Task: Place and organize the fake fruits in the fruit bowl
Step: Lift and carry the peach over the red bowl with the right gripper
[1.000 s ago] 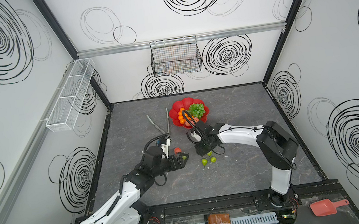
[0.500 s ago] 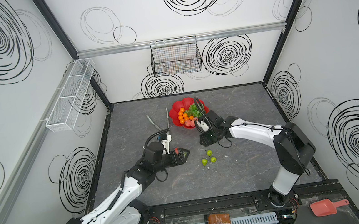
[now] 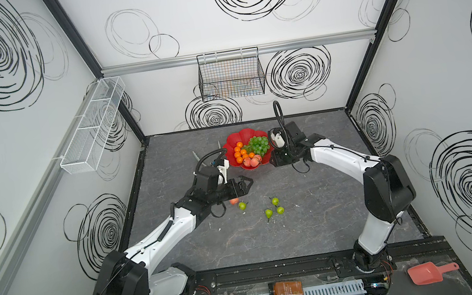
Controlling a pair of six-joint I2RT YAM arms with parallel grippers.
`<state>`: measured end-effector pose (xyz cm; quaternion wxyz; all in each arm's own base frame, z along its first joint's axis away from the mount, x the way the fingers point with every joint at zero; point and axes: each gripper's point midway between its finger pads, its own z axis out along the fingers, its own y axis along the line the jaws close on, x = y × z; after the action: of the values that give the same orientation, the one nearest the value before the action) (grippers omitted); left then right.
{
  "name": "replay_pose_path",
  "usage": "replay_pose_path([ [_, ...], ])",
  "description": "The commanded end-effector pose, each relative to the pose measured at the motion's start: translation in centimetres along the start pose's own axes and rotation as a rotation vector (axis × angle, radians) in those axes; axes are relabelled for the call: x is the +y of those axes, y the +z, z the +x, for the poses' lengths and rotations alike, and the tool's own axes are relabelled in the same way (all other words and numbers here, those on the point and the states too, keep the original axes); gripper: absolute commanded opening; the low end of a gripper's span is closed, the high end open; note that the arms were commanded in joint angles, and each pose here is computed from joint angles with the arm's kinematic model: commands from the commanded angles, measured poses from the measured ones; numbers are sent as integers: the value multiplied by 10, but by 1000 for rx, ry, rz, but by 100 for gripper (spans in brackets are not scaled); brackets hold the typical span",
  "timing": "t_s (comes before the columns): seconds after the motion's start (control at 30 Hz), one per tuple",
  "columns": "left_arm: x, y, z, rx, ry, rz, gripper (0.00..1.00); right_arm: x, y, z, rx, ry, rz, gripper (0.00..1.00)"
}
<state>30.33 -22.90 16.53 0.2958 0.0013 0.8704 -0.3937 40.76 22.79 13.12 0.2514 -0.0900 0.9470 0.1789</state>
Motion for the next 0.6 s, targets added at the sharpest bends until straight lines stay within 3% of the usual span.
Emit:
replay_pose_path([
  [0.0, -15, 2, -27, -52, 41, 62, 96, -4, 13, -14, -8, -10, 19, 45],
  [0.57, -4, 11, -41, -49, 17, 65, 96, -12, 62, -48, 25, -25, 68, 45],
])
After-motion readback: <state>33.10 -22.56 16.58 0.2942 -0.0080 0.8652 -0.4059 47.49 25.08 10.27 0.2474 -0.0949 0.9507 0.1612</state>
